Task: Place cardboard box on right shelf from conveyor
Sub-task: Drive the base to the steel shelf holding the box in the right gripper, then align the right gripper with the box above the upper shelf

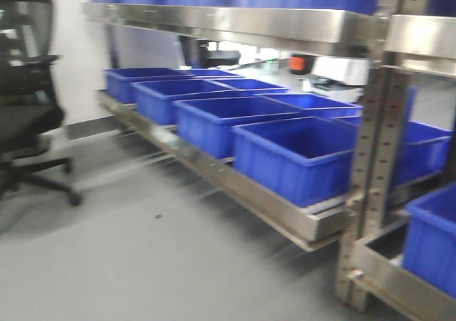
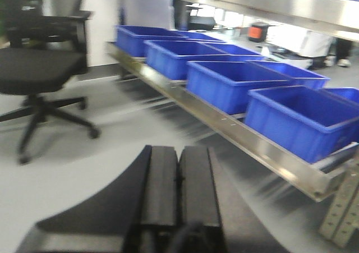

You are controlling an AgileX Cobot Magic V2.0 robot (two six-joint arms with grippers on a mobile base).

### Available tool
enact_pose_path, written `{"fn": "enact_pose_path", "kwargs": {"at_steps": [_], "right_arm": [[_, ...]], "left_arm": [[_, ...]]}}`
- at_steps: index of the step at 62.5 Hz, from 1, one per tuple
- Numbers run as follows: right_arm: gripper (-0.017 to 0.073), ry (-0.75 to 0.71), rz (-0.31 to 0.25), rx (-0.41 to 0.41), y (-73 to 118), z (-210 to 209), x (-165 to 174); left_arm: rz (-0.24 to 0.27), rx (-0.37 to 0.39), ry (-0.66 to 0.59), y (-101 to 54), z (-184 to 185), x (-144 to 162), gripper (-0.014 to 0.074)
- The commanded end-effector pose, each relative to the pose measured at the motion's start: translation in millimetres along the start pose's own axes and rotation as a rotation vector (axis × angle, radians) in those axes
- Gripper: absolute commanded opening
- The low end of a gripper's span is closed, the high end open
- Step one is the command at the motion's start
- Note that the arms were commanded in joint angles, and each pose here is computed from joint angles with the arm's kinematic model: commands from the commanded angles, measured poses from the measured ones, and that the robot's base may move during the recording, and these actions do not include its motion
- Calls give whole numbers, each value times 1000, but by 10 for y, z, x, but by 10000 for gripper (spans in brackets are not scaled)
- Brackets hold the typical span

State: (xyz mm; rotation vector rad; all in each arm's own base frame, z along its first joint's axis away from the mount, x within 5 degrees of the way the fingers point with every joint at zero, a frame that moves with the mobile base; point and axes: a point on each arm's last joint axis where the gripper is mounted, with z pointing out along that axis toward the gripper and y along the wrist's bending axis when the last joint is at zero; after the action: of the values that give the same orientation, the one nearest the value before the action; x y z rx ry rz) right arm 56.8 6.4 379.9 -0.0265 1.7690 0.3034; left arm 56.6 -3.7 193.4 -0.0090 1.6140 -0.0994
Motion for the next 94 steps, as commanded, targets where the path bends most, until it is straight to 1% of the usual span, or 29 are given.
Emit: {"fn": "enact_pose_path", "kwargs": {"at_steps": [1,94], "right_arm": [[195,-107,-25,-26,36,-33,-157],[195,-107,-25,-26,36,-33,-157]], "left_arm": [[-10,1,-99,0,-15,-92,-119],[-10,3,-99,-2,-15,-92,-119]]}}
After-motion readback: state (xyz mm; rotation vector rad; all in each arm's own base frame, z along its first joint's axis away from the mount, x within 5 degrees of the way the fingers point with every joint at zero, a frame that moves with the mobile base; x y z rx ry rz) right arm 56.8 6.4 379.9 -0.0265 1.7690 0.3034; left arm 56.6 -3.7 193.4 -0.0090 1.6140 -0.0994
